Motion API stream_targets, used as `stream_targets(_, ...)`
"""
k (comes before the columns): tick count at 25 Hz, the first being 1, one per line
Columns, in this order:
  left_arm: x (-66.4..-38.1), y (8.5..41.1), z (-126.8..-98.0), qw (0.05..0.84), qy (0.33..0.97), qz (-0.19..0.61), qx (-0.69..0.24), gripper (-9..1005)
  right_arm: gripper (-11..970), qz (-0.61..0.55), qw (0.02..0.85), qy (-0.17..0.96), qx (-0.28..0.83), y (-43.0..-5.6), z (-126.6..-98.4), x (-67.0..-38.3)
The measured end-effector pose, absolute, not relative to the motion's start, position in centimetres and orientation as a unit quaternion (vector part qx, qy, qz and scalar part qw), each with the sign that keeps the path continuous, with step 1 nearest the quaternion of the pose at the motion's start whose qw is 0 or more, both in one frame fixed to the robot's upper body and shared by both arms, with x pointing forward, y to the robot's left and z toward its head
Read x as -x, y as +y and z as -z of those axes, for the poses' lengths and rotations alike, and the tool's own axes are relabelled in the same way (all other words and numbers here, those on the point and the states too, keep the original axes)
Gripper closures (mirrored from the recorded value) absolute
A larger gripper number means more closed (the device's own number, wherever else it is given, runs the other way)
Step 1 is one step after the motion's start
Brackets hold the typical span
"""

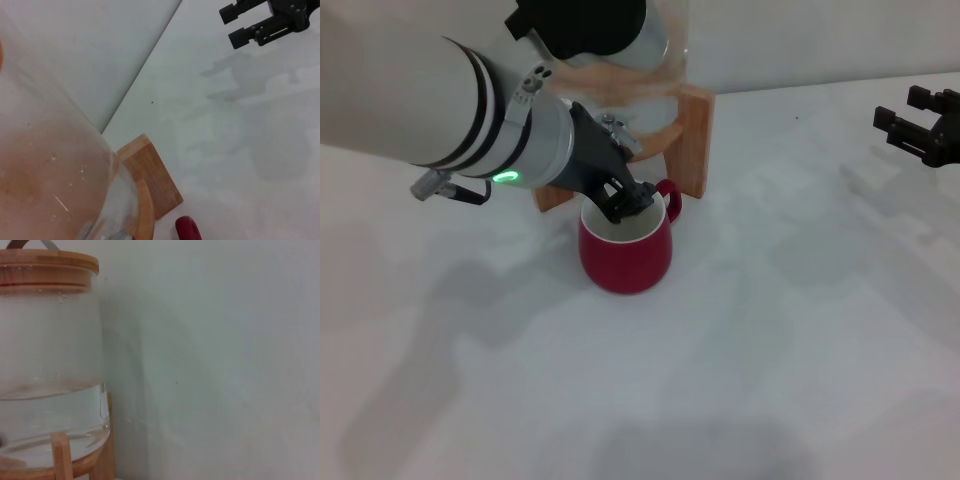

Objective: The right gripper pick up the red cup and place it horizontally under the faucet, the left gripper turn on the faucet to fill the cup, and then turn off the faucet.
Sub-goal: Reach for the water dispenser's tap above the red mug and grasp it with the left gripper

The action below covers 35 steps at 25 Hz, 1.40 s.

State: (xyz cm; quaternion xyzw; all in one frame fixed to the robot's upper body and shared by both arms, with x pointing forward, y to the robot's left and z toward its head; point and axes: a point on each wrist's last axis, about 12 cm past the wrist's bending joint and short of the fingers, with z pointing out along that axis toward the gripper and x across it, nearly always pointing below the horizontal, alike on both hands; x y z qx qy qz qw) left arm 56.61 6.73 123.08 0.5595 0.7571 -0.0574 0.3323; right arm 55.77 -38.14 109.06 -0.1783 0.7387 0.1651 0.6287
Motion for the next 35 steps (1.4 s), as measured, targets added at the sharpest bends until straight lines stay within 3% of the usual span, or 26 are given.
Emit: stream_targets(35,-56.69,6.73,-123.18,0.334,0.755,0.054,-0.561,598,368,-0.164,0.628,0.740,0.176,-38.16,-108.94,-55.68)
